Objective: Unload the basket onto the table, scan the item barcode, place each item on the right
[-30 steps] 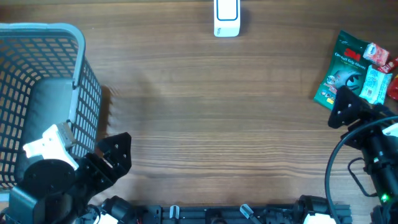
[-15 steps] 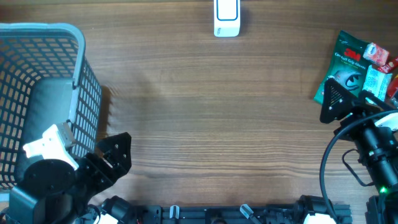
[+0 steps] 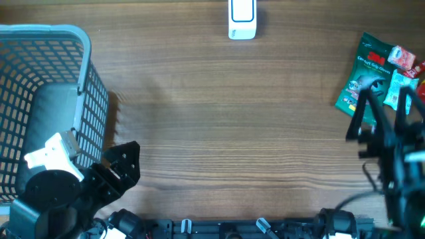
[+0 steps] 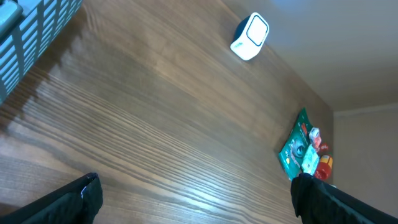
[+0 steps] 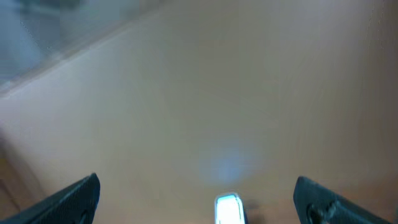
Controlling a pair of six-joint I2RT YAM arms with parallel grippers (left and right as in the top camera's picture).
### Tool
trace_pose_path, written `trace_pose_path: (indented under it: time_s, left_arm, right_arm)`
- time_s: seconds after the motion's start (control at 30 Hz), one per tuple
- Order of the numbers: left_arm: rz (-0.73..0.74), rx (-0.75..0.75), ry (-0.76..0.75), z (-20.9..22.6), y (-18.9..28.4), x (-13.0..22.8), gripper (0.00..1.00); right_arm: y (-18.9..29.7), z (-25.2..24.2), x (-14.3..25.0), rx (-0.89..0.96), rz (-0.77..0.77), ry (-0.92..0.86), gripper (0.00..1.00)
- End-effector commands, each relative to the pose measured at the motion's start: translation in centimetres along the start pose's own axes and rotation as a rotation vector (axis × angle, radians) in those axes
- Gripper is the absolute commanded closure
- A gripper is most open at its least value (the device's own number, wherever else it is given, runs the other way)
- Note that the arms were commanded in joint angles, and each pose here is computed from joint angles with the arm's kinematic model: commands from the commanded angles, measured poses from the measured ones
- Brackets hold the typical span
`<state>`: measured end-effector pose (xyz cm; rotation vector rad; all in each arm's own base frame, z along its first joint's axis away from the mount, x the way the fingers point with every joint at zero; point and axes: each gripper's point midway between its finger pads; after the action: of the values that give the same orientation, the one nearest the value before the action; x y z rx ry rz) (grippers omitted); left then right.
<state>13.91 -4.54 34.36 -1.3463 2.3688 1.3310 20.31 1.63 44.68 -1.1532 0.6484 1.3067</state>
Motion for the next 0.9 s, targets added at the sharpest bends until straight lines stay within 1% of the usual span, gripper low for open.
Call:
trace_pose_path:
  time_s: [0.0, 0.1, 0.17, 0.33, 0.4, 0.57, 0.73, 0.87]
  left_arm:
    - [-0.006, -0.007, -0.024, 0.0, -0.1, -0.1, 0.00]
    - [-0.006, -0.007, -0.024, 0.0, -0.1, -0.1, 0.00]
    - [-0.006, -0.007, -0.024, 0.0, -0.1, -0.1, 0.00]
    - [-0.005, -0.007, -0.024, 0.0, -0.1, -0.1, 0.00]
    - [-0.006, -0.007, -0.024, 0.0, -0.1, -0.1, 0.00]
    - [-0.006, -0.007, -0.024, 0.0, -0.1, -0.1, 0.00]
    - [-0.006, -0.007, -0.024, 0.0, -0.1, -0.1, 0.00]
    - [-0.006, -0.007, -0.024, 0.0, -0.1, -0.1, 0.00]
  right_arm:
    - [2.4, -0.8, 2.0, -0.017, -0.103, -0.092, 0.00]
    - [3.6, -2.4, 3.7, 0.014, -0.168, -0.160, 0.00]
    - [4.0, -3.1, 5.0, 0.020, -0.184, -0.193, 0.00]
    - [3.6, -4.5, 8.3, 0.027, -0.156, -0.196, 0.01]
    - [3.4, -4.7, 9.5, 0.015, -0.150, -0.158, 0.00]
    - [3.2, -3.7, 10.5, -0.072, -0.162, 0.007, 0.00]
    - [3.1, -3.9, 11.3, -0.086, -0.177, 0.037, 0.00]
    - [2.9, -5.6, 13.3, -0.039, -0.157, 0.028, 0.00]
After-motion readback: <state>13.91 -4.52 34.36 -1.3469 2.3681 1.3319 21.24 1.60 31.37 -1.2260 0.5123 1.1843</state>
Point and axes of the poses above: each gripper's point midway between its finger pads, its own y axis back along the fingers, its own z axis along the line the jaws close on, x = y × z, and after that the axes turned 3 degrees about y, right-handed
